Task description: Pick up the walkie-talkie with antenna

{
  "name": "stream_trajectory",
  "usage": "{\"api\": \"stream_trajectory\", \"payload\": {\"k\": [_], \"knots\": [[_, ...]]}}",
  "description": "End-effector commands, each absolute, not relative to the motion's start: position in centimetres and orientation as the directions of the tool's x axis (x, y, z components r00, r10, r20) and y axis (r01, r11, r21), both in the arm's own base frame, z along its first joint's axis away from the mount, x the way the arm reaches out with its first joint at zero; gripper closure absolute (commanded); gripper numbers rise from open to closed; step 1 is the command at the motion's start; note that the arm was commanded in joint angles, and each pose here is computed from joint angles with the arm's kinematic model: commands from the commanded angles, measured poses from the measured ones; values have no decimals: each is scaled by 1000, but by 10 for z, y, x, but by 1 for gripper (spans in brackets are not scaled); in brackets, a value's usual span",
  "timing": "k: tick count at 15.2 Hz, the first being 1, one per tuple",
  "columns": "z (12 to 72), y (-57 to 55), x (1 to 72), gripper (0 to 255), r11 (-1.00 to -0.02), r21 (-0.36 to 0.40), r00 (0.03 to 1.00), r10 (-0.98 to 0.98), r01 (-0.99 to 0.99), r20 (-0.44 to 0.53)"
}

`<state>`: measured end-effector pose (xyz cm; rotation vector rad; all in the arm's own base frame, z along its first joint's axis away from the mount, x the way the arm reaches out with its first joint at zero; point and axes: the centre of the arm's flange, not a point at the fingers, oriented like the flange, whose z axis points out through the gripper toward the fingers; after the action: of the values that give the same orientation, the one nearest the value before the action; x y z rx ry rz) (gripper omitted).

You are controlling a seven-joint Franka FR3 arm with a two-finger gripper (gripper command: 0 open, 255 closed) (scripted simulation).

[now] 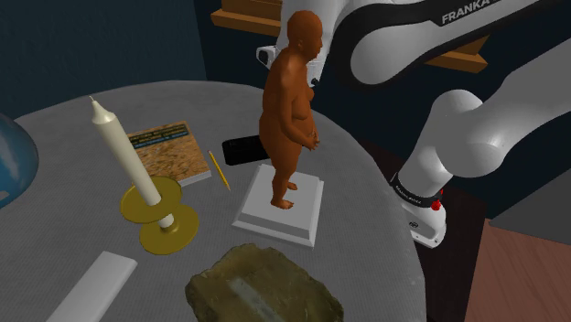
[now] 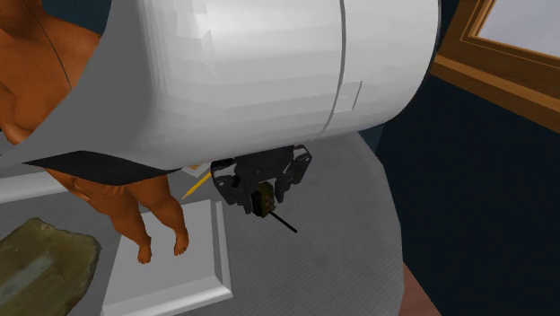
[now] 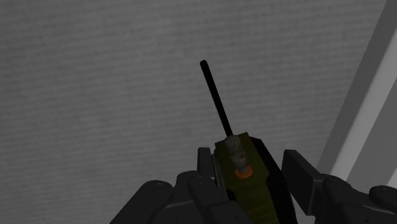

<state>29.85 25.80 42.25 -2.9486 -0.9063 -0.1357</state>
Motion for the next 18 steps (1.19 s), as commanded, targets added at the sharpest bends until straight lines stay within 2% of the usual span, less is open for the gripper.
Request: {"api": "stream_trajectory", "payload": {"k": [1,7,18], "knots": [[422,258,298,255,-826,-26,824,558,563,100],[422,258,299,255,-826,-26,824,558,563,100],[480,258,299,255,-826,-26,824,558,563,100]]}}
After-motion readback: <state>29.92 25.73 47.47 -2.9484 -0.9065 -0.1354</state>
